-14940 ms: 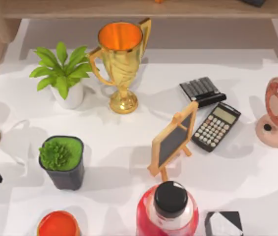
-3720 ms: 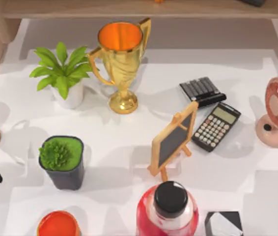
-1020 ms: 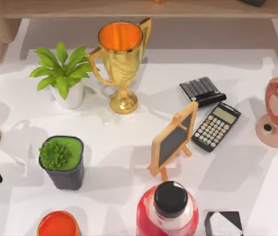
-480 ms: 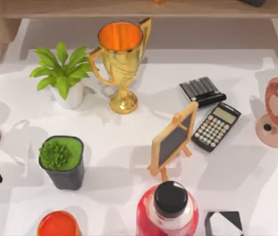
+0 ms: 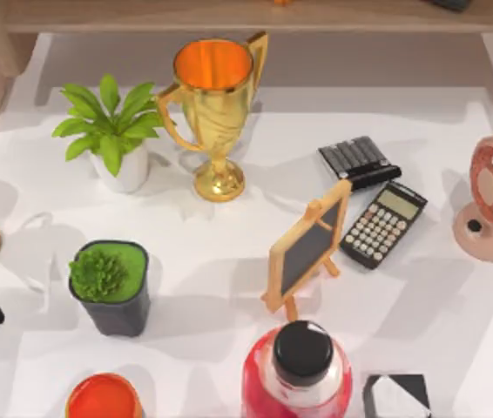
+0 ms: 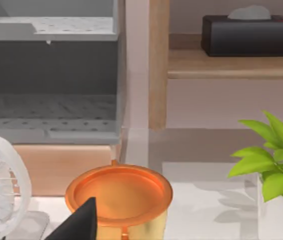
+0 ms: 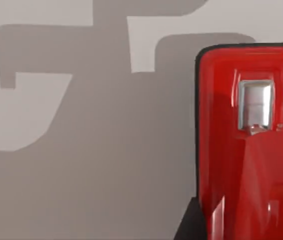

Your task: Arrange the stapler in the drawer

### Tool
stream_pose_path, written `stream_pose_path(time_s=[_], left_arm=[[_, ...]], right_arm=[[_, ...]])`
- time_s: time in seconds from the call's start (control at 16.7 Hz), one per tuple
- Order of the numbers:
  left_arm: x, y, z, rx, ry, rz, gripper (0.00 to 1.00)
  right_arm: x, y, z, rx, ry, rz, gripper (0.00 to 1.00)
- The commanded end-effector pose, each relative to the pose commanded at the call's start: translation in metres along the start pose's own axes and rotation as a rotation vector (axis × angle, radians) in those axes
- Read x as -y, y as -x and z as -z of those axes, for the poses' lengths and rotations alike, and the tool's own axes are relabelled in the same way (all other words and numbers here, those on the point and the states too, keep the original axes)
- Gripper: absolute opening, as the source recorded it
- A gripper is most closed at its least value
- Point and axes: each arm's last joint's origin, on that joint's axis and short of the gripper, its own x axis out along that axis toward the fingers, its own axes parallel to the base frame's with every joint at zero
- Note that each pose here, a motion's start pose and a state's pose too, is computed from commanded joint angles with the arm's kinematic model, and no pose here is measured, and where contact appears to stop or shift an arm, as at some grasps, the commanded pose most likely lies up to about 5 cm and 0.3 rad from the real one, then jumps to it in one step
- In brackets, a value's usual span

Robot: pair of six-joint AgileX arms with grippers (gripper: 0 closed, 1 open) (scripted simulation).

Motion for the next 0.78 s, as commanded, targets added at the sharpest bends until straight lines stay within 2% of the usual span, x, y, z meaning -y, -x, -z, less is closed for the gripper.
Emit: stream_pose_path(time_s=[0.24,0.78], left_arm=[[0.0000,0.0000,0.0000,0.000,0.000,0.000,1.00],[0.0000,0.0000,0.0000,0.000,0.000,0.000,1.00]], right_arm=[[0.0000,0.0000,0.0000,0.000,0.000,0.000,0.00],[0.0000,0.0000,0.0000,0.000,0.000,0.000,0.68]])
